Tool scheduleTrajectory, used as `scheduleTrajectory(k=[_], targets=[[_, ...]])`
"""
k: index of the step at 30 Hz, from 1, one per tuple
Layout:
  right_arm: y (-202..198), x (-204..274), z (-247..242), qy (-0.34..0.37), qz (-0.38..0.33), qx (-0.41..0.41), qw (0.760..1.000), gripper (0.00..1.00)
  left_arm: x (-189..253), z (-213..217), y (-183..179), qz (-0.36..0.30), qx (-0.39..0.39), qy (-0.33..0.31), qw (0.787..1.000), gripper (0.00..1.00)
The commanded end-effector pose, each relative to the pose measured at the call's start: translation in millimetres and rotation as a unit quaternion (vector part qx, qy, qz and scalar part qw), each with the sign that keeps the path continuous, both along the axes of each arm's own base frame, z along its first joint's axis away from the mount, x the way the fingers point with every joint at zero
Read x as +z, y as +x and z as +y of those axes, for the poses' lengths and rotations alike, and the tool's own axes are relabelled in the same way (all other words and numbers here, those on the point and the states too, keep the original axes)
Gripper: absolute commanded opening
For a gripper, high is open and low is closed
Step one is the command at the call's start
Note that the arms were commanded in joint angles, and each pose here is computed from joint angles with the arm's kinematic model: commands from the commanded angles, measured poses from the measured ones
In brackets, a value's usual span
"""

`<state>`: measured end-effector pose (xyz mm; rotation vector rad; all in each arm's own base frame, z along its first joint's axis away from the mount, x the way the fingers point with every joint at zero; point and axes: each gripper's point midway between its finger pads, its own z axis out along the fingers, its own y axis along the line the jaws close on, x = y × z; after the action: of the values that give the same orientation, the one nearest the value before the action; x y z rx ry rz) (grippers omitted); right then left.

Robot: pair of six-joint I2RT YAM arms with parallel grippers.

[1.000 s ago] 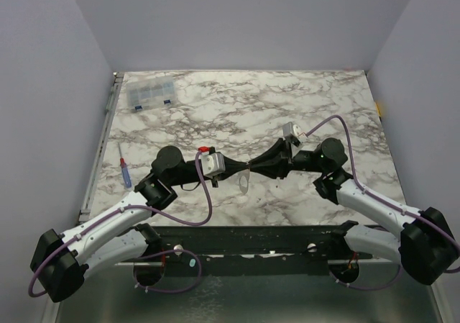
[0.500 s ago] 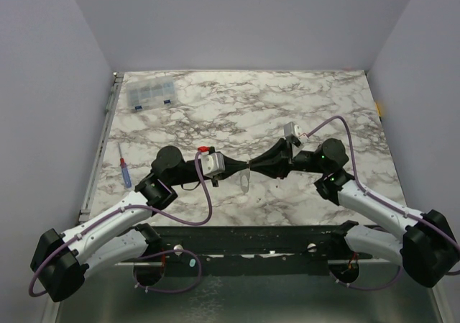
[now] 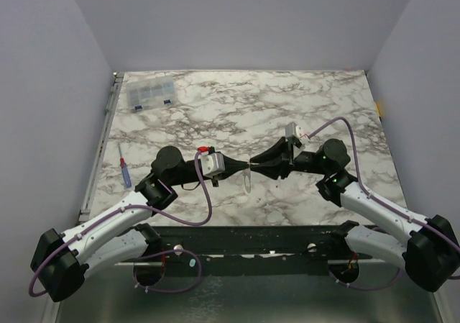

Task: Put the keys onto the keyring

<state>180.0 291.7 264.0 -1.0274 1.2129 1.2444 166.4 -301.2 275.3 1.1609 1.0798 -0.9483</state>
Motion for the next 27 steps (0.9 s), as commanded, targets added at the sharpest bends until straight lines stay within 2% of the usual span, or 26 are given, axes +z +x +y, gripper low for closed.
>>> scheduleTrajectory(k=[1,8,15,20,27], targets=[[-2.3,27.6,1.0,0.022,-0.038,-0.005,0.999,0.35,-5.2,-1.4,-6.1,0.004,-0.016,0.002,1.000,0.00],[-5.0,30.6,0.3,0.024,-0.040,0.000,0.999,0.34,-6.6,-2.5,-6.4,0.008,-0.019,0.004,1.000,0.00],[-5.0,31.6,0.0,0.022,-0.041,-0.001,0.999,0.48,-5.9,-2.2,-7.2,0.007,-0.020,0.003,1.000,0.00],[-5.7,29.9,-0.7,0.018,-0.044,-0.001,0.999,0.50,-4.9,-1.7,-7.5,0.005,-0.019,0.002,1.000,0.00],[-6.8,35.2,-1.7,0.021,-0.054,-0.002,0.998,0.36,-6.4,-2.2,-7.0,0.008,-0.019,0.003,1.000,0.00]])
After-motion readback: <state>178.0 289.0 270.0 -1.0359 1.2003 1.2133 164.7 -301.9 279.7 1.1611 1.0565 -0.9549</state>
